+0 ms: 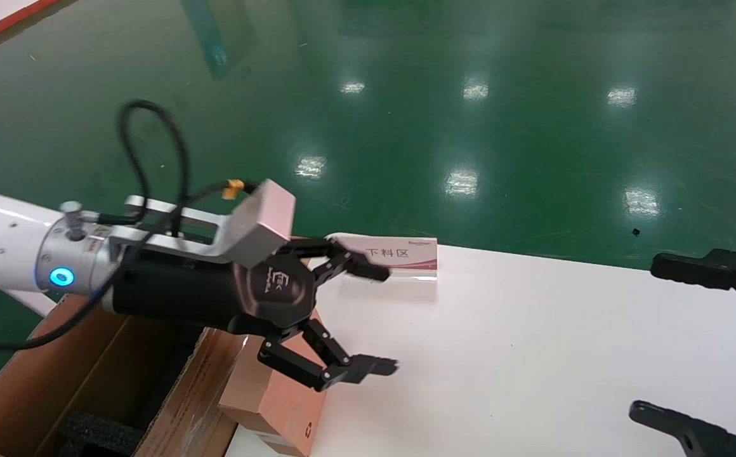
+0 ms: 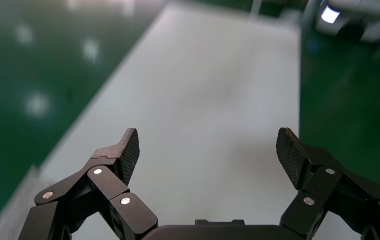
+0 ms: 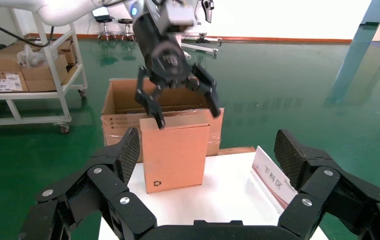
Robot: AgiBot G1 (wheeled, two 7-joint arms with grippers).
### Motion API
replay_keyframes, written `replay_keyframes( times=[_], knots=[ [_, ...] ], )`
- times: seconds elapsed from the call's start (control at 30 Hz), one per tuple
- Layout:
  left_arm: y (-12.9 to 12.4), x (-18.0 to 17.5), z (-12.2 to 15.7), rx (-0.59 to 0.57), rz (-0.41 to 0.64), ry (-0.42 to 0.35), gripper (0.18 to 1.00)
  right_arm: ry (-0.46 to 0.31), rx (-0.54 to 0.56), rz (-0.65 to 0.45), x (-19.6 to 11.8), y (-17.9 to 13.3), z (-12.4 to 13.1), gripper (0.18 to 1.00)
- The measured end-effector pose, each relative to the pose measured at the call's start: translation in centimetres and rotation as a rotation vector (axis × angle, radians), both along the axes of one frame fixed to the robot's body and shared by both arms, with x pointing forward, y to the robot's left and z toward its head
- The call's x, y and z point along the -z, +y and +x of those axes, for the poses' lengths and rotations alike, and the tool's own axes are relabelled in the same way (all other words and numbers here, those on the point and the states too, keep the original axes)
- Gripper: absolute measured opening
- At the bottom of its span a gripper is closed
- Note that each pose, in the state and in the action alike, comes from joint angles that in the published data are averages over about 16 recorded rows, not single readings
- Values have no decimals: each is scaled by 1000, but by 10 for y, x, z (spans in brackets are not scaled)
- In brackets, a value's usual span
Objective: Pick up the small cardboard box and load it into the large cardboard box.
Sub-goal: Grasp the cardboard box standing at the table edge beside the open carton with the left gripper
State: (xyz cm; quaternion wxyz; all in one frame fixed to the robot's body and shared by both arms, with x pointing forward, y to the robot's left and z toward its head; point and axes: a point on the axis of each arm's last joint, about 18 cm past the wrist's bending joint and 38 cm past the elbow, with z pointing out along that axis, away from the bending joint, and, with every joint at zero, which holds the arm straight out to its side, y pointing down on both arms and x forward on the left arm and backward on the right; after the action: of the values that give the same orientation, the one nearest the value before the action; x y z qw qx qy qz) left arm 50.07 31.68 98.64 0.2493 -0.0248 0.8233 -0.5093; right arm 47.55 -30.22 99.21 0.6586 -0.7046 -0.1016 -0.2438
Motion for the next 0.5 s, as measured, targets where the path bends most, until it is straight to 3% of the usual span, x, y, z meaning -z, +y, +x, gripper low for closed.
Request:
replay_keyframes(
  times=[0.5],
  knots=[
    [5,-23,37,-358,281,154,1001,0,0,0,0,0,0,1000]
  ],
)
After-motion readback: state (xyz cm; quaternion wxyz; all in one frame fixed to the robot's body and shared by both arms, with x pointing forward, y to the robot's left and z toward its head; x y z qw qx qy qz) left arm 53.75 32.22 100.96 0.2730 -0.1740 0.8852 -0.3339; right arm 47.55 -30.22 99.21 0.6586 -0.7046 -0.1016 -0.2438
